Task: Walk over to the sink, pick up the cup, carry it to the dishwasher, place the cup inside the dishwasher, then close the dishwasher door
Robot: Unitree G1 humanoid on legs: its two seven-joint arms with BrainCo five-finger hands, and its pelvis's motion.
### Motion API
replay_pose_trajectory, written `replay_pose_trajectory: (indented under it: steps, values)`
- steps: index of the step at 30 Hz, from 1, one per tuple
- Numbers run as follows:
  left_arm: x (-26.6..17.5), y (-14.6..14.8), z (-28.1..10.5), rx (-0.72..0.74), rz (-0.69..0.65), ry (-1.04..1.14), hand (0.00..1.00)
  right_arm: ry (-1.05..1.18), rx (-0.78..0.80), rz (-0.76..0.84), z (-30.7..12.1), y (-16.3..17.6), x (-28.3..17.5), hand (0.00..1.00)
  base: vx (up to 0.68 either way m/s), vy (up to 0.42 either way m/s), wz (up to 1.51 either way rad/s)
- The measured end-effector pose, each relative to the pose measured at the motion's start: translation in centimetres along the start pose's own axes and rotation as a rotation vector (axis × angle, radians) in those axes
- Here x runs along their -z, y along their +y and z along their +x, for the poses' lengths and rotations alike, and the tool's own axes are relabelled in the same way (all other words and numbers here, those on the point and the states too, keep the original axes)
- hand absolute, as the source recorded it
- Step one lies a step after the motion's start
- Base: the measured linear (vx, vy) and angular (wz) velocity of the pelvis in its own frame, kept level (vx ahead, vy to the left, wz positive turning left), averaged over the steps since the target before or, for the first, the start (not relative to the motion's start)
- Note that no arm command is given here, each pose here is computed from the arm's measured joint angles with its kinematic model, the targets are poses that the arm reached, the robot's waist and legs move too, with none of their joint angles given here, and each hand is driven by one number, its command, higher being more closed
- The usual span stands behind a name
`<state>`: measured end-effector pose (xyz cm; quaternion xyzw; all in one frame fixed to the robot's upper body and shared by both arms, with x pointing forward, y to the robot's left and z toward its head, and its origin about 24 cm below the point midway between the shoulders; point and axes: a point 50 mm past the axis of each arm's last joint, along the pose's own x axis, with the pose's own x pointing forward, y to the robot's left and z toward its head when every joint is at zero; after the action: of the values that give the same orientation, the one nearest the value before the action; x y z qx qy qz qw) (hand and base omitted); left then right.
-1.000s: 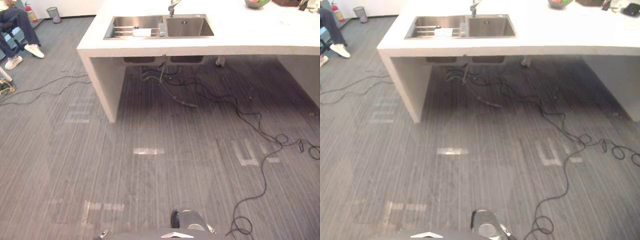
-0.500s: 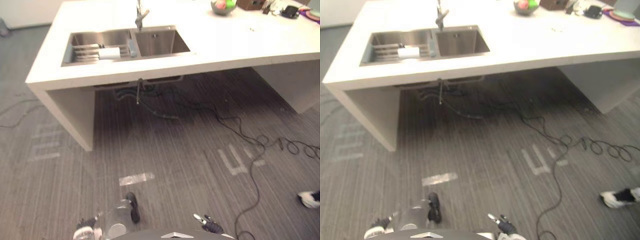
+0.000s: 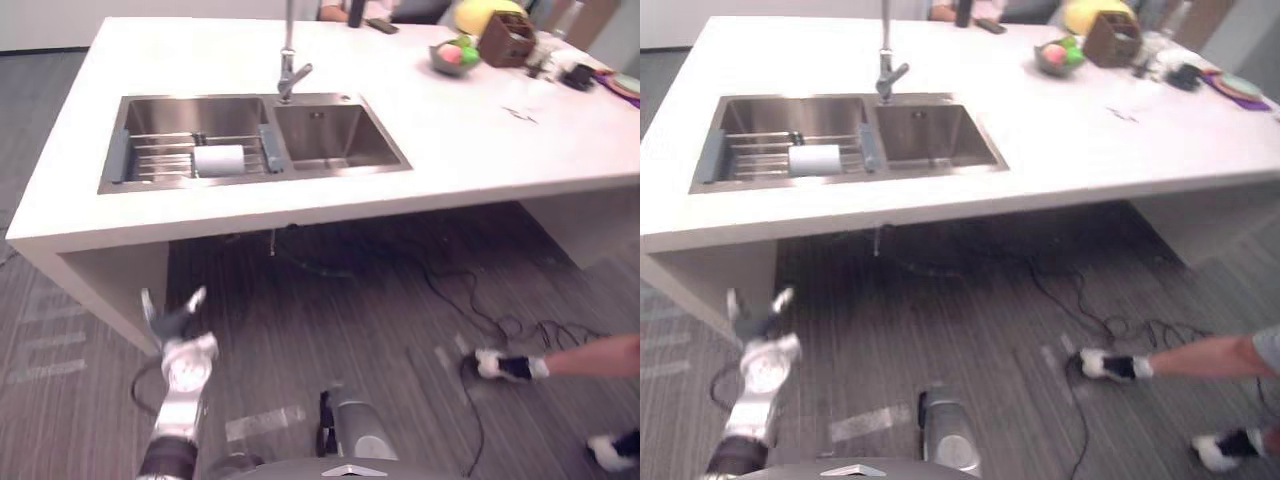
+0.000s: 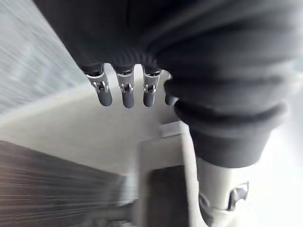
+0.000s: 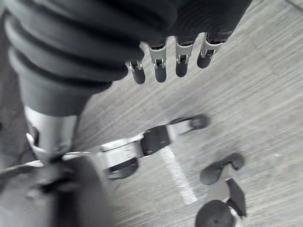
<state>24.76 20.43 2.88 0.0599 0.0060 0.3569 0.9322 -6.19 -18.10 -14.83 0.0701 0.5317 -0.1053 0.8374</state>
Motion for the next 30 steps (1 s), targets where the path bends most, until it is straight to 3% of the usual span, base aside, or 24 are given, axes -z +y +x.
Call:
replay_pose_trajectory:
  steps: [4,8,12,15,19,21,26,30]
  values:
    - [-8.2,2.1,0.6,-0.162,-0.004,-0.369,0.00,0.027,-0.027,-0.034,-0.7,1.2,1.2,0.00,0.66,-0.288,0.51]
    - [-12.5,4.8,-0.2,-0.391,-0.039,-0.584,0.00,-0.005,-0.062,-0.107,0.7,1.2,-0.5,0.00,0.69,-0.304,0.38]
    - [-13.4,6.7,-1.7,-0.470,-0.066,-0.667,0.00,0.068,-0.129,-0.236,1.6,1.2,-1.8,0.00,0.55,-0.305,0.22]
    - [-12.7,7.0,-2.0,-0.417,0.008,-0.659,0.00,0.156,-0.180,-0.316,2.5,1.2,-2.6,0.00,0.32,-0.185,0.22]
    - [-13.6,6.3,-2.3,-0.290,0.055,-0.703,0.00,0.259,-0.151,-0.297,3.2,0.1,-3.3,0.00,0.37,-0.030,-0.17]
    - [-13.8,4.6,-2.2,-0.140,0.079,-0.714,0.00,0.278,-0.045,-0.347,3.6,-1.0,-3.9,0.00,0.37,0.106,0.22]
    - [-12.8,3.1,-1.6,0.042,0.141,-0.679,0.00,0.319,0.207,-0.378,4.2,-3.5,-5.5,0.00,0.25,0.118,0.46]
    - [-11.8,1.3,-1.0,0.207,0.191,-0.639,0.00,0.226,0.282,-0.463,5.7,-3.6,-9.7,0.00,0.11,-0.046,0.24]
